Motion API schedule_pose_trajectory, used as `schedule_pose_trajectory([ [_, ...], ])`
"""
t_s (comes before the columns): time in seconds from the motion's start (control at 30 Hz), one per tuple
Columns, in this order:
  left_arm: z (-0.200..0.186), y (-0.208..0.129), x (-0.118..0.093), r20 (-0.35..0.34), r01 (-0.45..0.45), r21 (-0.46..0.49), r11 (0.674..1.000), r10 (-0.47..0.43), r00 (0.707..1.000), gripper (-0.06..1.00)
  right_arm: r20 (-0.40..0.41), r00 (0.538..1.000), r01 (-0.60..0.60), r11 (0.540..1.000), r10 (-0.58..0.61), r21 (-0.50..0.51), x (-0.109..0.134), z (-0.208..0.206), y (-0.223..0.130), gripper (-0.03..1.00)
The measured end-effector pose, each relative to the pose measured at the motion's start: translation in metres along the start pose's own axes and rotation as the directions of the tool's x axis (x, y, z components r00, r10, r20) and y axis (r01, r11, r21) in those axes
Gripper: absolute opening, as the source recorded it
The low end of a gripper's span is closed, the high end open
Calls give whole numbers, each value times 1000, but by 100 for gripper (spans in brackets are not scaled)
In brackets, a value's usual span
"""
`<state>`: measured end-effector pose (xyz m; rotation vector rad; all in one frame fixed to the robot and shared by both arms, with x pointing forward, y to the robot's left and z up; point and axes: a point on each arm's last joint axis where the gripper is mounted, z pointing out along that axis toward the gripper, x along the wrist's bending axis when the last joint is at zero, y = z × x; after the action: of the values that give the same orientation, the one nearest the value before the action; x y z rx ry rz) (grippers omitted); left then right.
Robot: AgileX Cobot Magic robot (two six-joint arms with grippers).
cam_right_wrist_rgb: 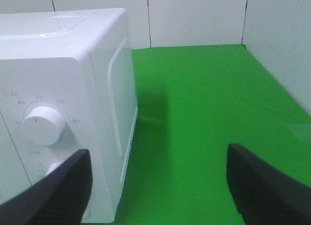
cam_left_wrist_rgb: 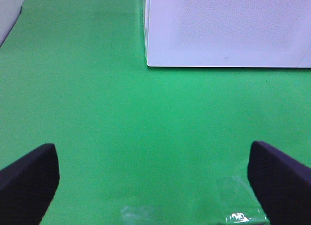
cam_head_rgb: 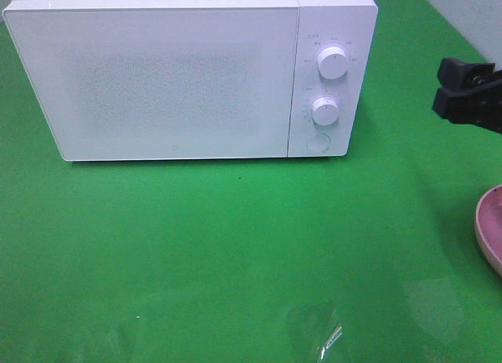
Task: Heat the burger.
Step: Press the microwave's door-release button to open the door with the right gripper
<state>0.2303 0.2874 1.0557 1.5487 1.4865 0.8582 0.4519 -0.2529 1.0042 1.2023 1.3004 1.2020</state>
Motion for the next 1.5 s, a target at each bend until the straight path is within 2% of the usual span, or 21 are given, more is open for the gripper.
schedule_pose_trajectory([
  [0.1, 0, 0, 0, 0, 0, 0, 1000, 0, 1000, 97, -5, 1000, 15, 1000, -15, -3, 15, 1, -7, 73],
  [0.2, 0, 0, 0, 0, 0, 0, 1000, 0, 1000, 97, -3, 1000, 15, 1000, -15, -4, 18, 1, -8, 73],
  [0.33, 0, 0, 0, 0, 0, 0, 1000, 0, 1000, 97, 24, 1000, 17, 1000, -16, -6, 37, 0, -19, 73],
  [0.63, 0, 0, 0, 0, 0, 0, 1000, 0, 1000, 97, 20, 999, 43, 999, -43, 10, 58, -2, -35, 73],
  [0.83, 0, 0, 0, 0, 0, 0, 1000, 0, 1000, 97, 6, 997, 75, 995, -76, 63, 80, -9, -55, 73],
  [1.27, 0, 0, 0, 0, 0, 0, 1000, 0, 1000, 97, -6, 996, 91, 992, -91, 87, 102, 5, -65, 73],
  [1.5, 0, 0, 0, 0, 0, 0, 1000, 0, 1000, 97, -4, 997, 74, 993, -74, 91, 105, 7, -68, 73],
])
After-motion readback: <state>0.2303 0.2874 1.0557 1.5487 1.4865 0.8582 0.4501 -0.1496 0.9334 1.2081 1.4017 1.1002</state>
